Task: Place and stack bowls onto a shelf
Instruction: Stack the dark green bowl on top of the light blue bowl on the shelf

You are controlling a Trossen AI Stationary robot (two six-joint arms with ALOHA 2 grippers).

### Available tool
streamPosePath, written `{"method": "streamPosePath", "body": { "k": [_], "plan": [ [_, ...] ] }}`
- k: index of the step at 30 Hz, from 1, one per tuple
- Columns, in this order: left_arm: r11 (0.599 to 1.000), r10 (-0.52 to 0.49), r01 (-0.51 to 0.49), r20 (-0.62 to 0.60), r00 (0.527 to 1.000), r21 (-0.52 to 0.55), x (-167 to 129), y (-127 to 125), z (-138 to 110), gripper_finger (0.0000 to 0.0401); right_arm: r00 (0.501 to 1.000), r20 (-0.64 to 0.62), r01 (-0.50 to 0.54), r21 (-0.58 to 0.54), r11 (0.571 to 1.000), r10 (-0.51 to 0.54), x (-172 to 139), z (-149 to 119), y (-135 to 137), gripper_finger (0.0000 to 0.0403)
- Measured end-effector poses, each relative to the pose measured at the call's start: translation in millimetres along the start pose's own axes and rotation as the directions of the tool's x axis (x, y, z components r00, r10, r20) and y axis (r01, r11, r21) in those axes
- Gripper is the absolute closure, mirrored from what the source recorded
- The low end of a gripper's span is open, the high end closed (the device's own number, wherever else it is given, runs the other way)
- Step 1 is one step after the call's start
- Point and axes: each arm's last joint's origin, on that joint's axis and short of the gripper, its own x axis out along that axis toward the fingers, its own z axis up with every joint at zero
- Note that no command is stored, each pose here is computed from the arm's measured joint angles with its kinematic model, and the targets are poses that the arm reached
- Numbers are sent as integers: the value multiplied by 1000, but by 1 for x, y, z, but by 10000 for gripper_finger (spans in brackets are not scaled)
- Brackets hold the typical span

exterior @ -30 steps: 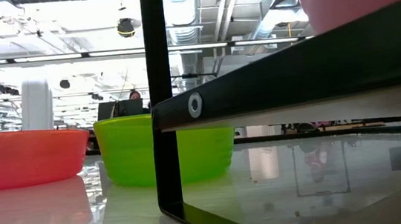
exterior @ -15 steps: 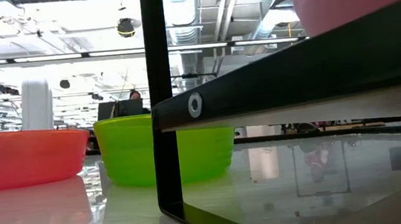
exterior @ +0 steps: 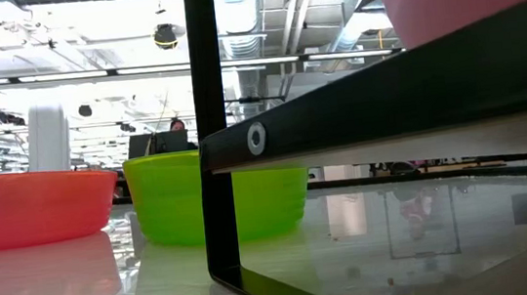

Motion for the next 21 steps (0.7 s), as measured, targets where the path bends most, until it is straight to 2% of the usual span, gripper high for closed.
{"method": "streamPosePath", "body": {
  "k": [7, 12, 16, 21],
  "plan": [
    [1000, 0, 0, 0, 1000, -2, 0, 0, 0, 179, 997, -72, 31, -7, 1000, -31, 31, -6, 5, 371],
    [1000, 0, 0, 0, 1000, 4, 0, 0, 0, 179, 997, -75, 31, -11, 999, -32, 33, -7, 6, 382],
    [1000, 0, 0, 0, 1000, 2, 0, 0, 0, 179, 996, -85, 39, -11, 999, -40, 33, -8, 5, 373],
    [1000, 0, 0, 0, 1000, -6, 0, 0, 0, 179, 991, -105, 83, 43, 996, -78, 44, -19, 3, 370]
  ]
}}
